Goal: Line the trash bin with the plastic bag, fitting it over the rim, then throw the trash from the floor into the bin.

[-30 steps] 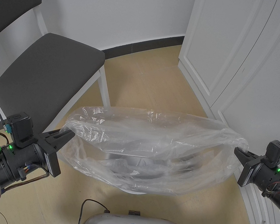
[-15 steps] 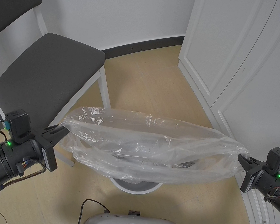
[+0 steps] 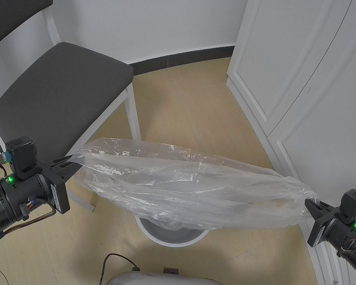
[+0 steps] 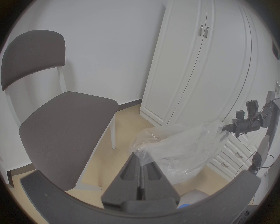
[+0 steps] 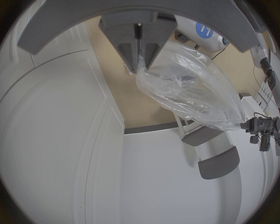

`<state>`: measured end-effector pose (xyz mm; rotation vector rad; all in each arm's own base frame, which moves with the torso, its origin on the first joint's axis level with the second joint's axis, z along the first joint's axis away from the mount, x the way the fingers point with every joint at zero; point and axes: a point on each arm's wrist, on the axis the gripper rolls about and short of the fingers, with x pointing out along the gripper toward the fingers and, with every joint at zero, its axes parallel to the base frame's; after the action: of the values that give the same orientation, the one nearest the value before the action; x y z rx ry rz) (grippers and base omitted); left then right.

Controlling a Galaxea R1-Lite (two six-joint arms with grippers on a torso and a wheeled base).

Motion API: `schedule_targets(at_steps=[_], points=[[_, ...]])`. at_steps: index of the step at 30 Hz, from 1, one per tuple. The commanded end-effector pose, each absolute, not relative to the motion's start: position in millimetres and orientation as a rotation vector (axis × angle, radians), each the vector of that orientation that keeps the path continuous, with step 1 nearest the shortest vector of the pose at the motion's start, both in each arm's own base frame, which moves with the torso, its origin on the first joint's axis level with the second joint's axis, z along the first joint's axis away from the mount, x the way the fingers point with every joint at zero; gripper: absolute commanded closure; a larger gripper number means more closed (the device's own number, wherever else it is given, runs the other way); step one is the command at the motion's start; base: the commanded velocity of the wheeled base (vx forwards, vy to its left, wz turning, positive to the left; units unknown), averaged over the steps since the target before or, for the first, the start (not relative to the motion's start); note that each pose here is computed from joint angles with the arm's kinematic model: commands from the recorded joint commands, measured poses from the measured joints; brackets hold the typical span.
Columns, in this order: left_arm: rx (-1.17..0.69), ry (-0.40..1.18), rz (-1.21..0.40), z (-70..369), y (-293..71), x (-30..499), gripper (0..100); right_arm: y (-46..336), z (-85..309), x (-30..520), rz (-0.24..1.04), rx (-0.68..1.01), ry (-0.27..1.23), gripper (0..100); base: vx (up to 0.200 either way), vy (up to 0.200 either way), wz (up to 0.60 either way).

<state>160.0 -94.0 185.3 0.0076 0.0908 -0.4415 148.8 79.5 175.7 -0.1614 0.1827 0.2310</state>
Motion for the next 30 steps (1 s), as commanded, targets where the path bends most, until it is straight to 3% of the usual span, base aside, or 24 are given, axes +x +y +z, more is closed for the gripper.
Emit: schedule_targets(at_steps=[1,30], points=[[0.007,0.09,-0.436,185.4,-93.2,160.5,100,78.7,175.7,149.1,0.226,-0.164,0.182,100,0.0,0.0,0.0],[0.007,0.084,-0.453,186.1,-95.5,160.1,100,74.3,177.2,151.6,0.198,-0.166,0.178,100,0.0,0.0,0.0]])
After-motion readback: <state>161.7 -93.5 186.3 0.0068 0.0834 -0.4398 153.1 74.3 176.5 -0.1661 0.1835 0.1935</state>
